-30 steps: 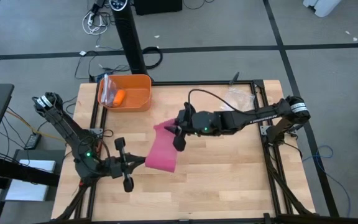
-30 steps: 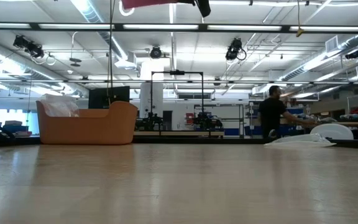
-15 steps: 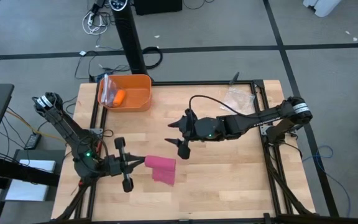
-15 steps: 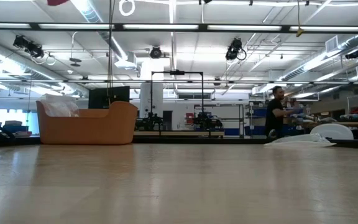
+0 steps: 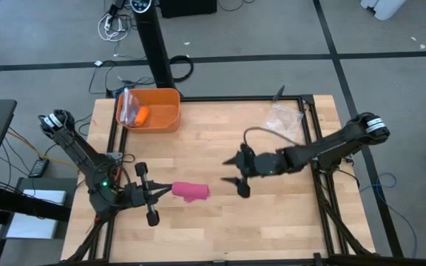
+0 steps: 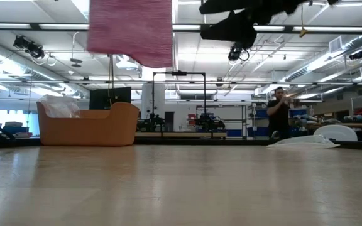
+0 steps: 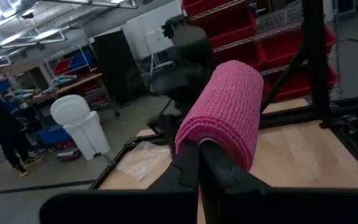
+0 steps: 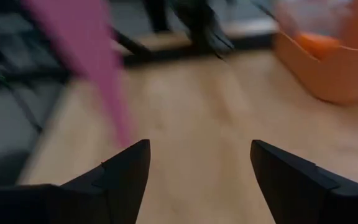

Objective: Roll bandage
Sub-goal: Roll the pink bandage

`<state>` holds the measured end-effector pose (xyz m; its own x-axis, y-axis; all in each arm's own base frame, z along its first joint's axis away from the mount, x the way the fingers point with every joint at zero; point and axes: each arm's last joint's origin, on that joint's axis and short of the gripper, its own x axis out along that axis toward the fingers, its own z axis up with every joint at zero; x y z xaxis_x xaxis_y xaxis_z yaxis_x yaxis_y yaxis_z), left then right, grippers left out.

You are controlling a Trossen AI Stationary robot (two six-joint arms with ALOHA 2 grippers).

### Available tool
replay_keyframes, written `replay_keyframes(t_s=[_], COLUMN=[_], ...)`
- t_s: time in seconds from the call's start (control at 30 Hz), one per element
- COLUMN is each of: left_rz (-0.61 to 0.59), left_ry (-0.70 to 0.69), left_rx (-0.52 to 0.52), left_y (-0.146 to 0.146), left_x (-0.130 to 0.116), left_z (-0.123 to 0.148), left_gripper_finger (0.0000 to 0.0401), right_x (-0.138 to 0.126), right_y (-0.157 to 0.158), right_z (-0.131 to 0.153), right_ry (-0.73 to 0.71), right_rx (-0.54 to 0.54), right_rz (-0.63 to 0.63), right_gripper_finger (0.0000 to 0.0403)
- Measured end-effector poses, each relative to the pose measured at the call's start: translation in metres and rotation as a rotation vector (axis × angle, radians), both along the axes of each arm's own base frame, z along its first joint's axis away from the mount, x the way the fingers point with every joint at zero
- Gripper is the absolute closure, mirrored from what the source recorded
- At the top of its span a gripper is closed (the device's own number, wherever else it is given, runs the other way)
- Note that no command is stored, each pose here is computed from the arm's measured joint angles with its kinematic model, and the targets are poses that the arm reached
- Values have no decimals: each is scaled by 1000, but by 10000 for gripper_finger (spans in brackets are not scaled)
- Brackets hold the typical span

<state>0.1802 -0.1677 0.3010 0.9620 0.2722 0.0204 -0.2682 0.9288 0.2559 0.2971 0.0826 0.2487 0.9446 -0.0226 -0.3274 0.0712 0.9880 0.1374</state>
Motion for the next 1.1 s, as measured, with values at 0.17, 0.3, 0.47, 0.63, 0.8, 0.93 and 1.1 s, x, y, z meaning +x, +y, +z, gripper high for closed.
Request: replay_keyframes(t_s=[0.17,0.3,0.47,0.63,0.8,0.93,1.1], left_rz=[-21,-30,-42,-33,-8,10,34], left_ry=[-19,-40,-67,-79,-93,-125,-204], left_rx=[-16,-30,-44,-50,-45,-46,-79], left_y=[7,14,20,24,28,32,37], left_x=[6,14,20,23,25,27,27], left_z=[3,5,9,10,12,16,26], left_gripper_finger=[400,400,400,400,400,400,400], right_x=[-6,2,20,32,36,36,37], right_y=[24,36,40,40,41,37,37], right_z=[-46,-65,-68,-66,-69,-69,-66], right_ry=[-241,-269,-298,-319,-287,-293,-311], right_rx=[50,44,50,58,91,88,66], right_rz=[55,50,10,2,-27,-83,-76], right_gripper_finger=[128,140,138,134,185,289,389])
